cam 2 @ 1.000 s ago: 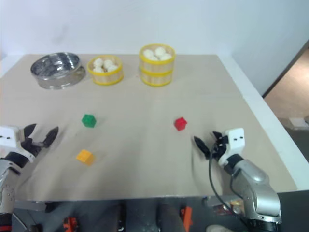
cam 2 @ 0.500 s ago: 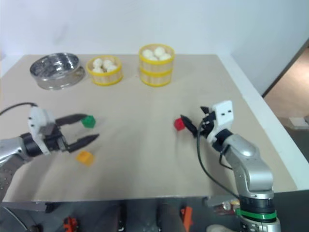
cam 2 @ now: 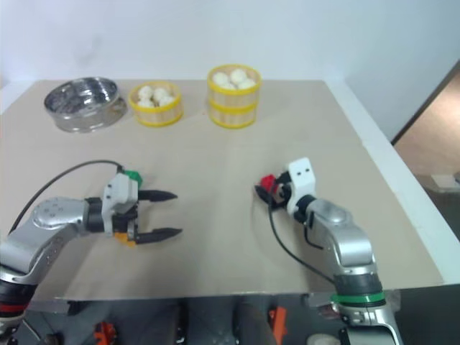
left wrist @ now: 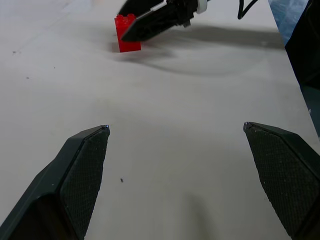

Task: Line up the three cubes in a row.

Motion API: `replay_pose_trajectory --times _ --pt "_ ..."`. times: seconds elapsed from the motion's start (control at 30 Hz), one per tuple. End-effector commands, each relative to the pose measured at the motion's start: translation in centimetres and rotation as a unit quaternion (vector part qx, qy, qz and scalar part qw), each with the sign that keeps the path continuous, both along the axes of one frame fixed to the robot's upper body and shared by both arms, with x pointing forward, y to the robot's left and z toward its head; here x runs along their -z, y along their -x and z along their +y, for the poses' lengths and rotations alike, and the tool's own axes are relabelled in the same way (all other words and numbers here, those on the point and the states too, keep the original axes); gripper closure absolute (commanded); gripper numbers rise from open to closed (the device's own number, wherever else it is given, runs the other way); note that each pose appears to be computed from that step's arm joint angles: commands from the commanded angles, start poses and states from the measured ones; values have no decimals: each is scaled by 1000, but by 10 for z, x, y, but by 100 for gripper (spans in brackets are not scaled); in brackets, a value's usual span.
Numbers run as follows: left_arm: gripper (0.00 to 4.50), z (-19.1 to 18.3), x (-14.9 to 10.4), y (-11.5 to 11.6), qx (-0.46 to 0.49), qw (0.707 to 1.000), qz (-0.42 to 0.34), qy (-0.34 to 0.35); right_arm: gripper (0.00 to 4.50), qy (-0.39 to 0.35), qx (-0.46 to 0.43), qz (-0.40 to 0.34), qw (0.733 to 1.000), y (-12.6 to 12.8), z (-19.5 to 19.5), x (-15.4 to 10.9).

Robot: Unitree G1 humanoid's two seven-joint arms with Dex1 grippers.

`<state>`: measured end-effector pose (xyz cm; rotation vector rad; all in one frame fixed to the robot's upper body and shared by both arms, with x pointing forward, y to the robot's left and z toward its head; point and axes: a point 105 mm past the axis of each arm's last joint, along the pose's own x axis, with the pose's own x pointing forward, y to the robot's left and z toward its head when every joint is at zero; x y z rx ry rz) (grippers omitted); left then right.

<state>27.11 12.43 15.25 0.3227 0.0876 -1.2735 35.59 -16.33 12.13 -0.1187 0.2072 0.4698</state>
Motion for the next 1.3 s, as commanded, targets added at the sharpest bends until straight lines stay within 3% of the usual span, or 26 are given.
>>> replay_pose_trajectory --times 0.03,0.07,0.27,0.3,0.47,0.57,0.87,1.1,1.3 --pt "0 -2 -4 2 12 1000 -17 -7 80 -5 -3 -3 1000 2 0 1" --pt "0 -2 -3 2 13 1000 -16 -7 100 -7 -4 -2 1000 3 1 2" --pt "0 -2 -2 3 12 1000 -12 -4 316 -11 -11 -3 1000 2 6 2" --pt "0 -3 -2 4 12 1000 -11 -2 331 -6 -19 -4 1000 2 7 1" --pt "0 -4 0 5 9 1000 -8 3 331 13 -71 -6 997 -4 16 -8" --pt "0 -2 -2 6 4 1000 -6 6 331 27 -162 -10 986 -8 35 -23" --pt "0 24 -7 1 -36 999 -7 -1 331 143 -424 26 894 -8 65 -34" --pt "0 48 -8 -5 -106 994 -29 19 331 174 -503 40 846 -12 71 -22" --pt "0 44 -9 -1 -120 991 -27 44 331 159 -515 28 842 -17 83 -26"
